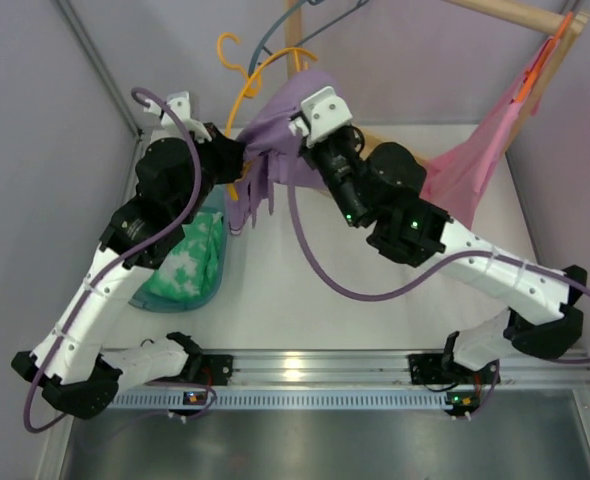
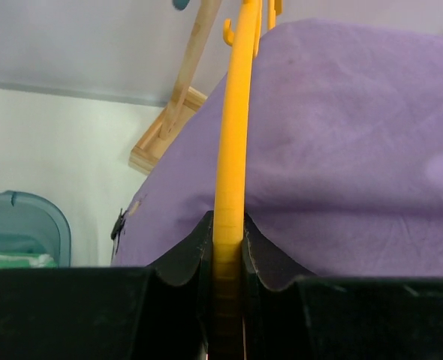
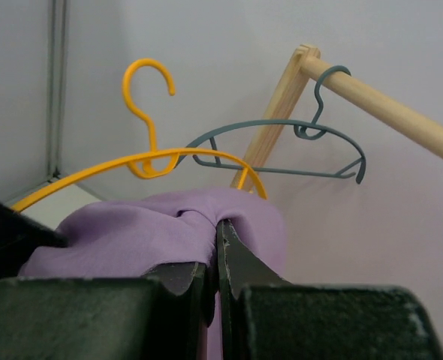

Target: Remove the trousers from the hanger

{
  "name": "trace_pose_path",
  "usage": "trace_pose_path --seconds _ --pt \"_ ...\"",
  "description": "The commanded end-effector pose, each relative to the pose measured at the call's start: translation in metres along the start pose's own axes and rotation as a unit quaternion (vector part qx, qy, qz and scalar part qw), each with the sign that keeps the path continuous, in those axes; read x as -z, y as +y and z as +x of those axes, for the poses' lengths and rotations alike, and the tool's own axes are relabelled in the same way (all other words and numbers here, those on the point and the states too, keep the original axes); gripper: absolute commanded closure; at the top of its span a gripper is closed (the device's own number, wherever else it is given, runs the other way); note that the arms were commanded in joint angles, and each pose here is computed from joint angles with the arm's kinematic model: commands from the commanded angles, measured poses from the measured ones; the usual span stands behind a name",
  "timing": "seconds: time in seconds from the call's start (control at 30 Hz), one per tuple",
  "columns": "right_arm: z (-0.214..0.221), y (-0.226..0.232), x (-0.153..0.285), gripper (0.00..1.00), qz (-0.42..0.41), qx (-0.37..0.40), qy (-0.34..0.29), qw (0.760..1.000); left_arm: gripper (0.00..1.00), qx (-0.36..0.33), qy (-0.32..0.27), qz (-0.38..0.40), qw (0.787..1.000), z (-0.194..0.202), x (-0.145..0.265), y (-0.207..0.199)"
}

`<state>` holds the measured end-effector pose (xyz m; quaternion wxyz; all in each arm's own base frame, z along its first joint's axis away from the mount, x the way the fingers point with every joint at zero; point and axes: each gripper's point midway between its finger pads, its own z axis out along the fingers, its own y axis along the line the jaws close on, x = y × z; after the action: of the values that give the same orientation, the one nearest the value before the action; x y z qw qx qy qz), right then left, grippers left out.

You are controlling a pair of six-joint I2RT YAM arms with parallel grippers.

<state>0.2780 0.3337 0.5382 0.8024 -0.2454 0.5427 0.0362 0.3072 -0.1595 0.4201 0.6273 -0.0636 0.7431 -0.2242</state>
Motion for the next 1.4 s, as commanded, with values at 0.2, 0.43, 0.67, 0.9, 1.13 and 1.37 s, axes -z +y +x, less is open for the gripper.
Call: trace_pose_path --seconds 0.2,0.43,0.67,0.9,1.13,1.37 --pt "-0.015 -0.011 0.053 1.0 -0.078 -0.173 -0.03 0.981 1.0 -0.04 -0.042 0.041 0.997 -0.053 0.001 -0.027" --pt "0.014 0.004 0.054 0.77 -0.078 -0.189 0.011 0.979 1.0 -0.018 -0.062 0.08 0.995 -0.072 0.008 -0.046" --pt "0.026 0.008 0.058 0.4 -0.084 -0.19 0.037 0.978 1.0 -0.022 -0.077 0.086 0.993 -0.084 0.009 -0.051" --pt "0.047 0.029 0.044 0.42 -0.1 -0.183 0.071 0.975 1.0 -0.02 -0.093 0.122 0.988 -0.099 0.016 -0.067" --pt "0.045 0.073 0.043 0.01 -0.188 -0.174 0.088 0.963 1.0 -0.034 -0.091 0.111 0.989 -0.097 0.006 -0.066" --pt "0.056 0.091 0.049 0.01 -0.191 -0.15 0.118 0.963 1.0 -0.039 -0.09 0.099 0.99 -0.096 -0.002 -0.063"
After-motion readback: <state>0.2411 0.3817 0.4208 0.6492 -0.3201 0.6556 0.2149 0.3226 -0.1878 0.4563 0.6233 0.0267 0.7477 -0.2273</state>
